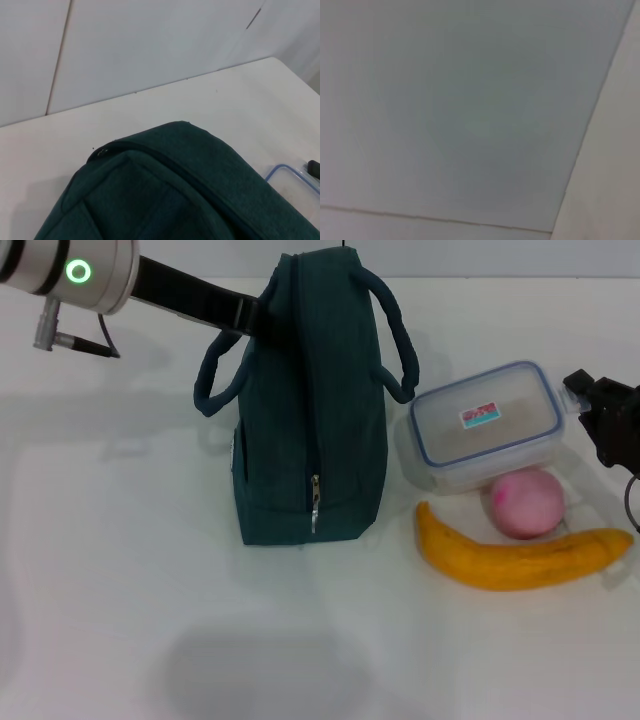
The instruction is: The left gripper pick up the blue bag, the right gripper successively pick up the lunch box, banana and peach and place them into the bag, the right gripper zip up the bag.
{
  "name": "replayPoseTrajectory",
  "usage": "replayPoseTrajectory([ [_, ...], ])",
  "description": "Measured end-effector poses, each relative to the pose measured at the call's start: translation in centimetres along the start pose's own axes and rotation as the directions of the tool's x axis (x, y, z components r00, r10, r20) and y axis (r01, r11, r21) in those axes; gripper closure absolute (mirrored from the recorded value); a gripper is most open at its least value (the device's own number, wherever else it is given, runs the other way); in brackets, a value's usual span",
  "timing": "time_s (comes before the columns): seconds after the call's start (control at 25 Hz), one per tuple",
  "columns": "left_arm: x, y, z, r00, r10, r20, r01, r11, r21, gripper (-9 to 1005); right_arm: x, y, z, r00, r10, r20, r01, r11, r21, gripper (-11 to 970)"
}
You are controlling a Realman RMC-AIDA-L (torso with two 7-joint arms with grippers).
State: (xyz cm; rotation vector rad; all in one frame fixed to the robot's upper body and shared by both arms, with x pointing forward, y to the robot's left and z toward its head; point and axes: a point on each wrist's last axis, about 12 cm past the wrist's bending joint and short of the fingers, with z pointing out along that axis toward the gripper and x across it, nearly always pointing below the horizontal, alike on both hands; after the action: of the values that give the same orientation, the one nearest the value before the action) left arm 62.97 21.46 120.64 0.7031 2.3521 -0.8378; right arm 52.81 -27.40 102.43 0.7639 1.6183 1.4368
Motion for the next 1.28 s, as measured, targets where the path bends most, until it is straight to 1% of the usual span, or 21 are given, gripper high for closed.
replayPoseTrajectory([
  [0.08, 0.0, 0.0, 0.1, 1.000, 0.000, 0.000, 0.000, 1.000, 0.001, 946, 0.0, 0.0, -0.1, 0.997, 0.077, 0.005, -0.077, 0.997, -0.001, 876],
  [0.16, 0.0, -0.1, 0.1, 1.000, -0.001, 0.000, 0.001, 1.000, 0.003, 946, -0.1, 0.0, -0.1, 0.983, 0.183, 0.011, -0.183, 0.983, -0.009, 876],
  [0.36, 0.2, -0.1, 0.2, 1.000, -0.004, -0.001, 0.004, 1.000, 0.006, 946, -0.3, 0.3, 0.0, 0.943, 0.331, 0.021, -0.330, 0.943, -0.039, 876],
  [0.48, 0.2, -0.1, 0.3, 1.000, -0.005, -0.001, 0.005, 1.000, 0.007, 946, -0.5, 0.6, -0.1, 0.920, 0.389, 0.039, -0.385, 0.919, -0.081, 876],
  [0.8, 0.4, -0.1, 0.3, 1.000, -0.010, -0.004, 0.010, 1.000, 0.009, 946, -0.9, 1.7, -0.8, 0.896, 0.440, 0.051, -0.420, 0.881, -0.216, 876],
  [0.92, 0.4, -0.1, 0.4, 1.000, -0.011, -0.004, 0.011, 1.000, 0.010, 946, -0.9, 2.4, -0.6, 0.892, 0.451, 0.033, -0.427, 0.863, -0.269, 875],
  [1.16, 0.3, -0.3, 0.5, 1.000, -0.010, -0.004, 0.010, 1.000, 0.014, 946, -1.3, 4.9, 0.0, 0.897, 0.443, -0.020, -0.407, 0.806, -0.430, 875],
  [1.28, 0.1, -0.7, 0.6, 1.000, -0.009, -0.003, 0.009, 1.000, 0.026, 946, -1.6, 6.2, 1.1, 0.898, 0.438, -0.042, -0.400, 0.774, -0.491, 875],
])
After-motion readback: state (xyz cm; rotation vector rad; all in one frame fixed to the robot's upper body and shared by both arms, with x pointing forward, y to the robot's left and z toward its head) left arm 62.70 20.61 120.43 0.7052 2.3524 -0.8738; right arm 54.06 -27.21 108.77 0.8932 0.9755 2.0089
